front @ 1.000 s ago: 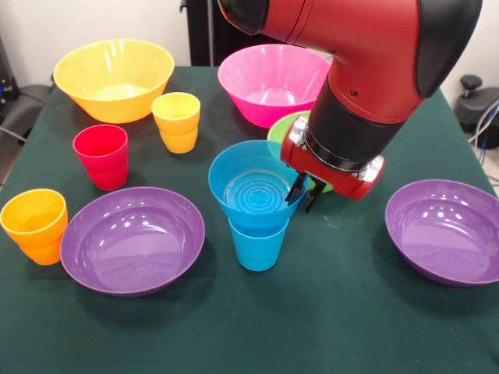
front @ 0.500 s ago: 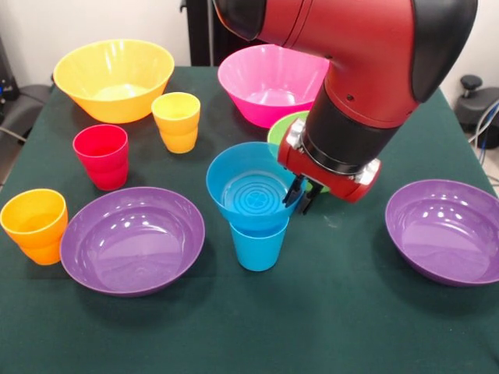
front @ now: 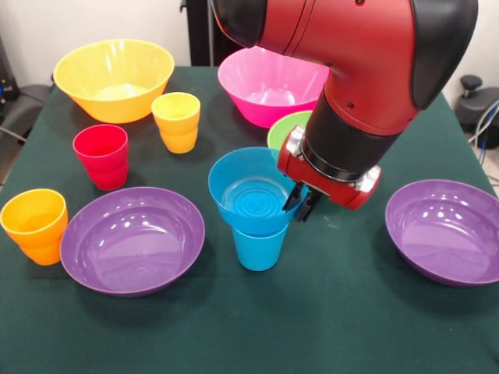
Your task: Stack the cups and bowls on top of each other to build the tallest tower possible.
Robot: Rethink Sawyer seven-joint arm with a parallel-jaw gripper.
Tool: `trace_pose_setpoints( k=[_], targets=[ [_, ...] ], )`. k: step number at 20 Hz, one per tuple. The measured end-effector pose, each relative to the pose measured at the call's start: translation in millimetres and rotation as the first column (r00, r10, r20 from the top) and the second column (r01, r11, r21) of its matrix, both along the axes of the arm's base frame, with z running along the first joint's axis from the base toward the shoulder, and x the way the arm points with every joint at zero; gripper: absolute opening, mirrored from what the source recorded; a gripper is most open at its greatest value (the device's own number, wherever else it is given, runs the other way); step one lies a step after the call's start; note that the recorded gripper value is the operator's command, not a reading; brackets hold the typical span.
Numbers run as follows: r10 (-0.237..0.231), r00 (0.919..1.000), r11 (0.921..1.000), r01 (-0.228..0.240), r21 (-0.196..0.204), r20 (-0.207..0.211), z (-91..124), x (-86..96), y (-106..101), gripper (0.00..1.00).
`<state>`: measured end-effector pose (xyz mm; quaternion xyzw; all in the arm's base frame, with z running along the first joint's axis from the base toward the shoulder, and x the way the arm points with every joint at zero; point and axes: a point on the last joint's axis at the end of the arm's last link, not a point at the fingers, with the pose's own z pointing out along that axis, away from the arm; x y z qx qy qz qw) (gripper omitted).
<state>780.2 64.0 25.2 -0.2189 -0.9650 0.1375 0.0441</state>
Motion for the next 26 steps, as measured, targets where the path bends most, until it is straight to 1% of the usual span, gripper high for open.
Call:
trace_pose_setpoints(
  k=[10, 26],
  targets=[
    [0.007, 0.9998, 1.0000, -0.007, -0.001, 0.018, 1.3, 7.6, 1.6, 0.00],
    [0.007, 0.9998, 1.0000, -0.007, -0.001, 0.018, 1.1, 7.8, 1.5, 0.00]
  ],
)
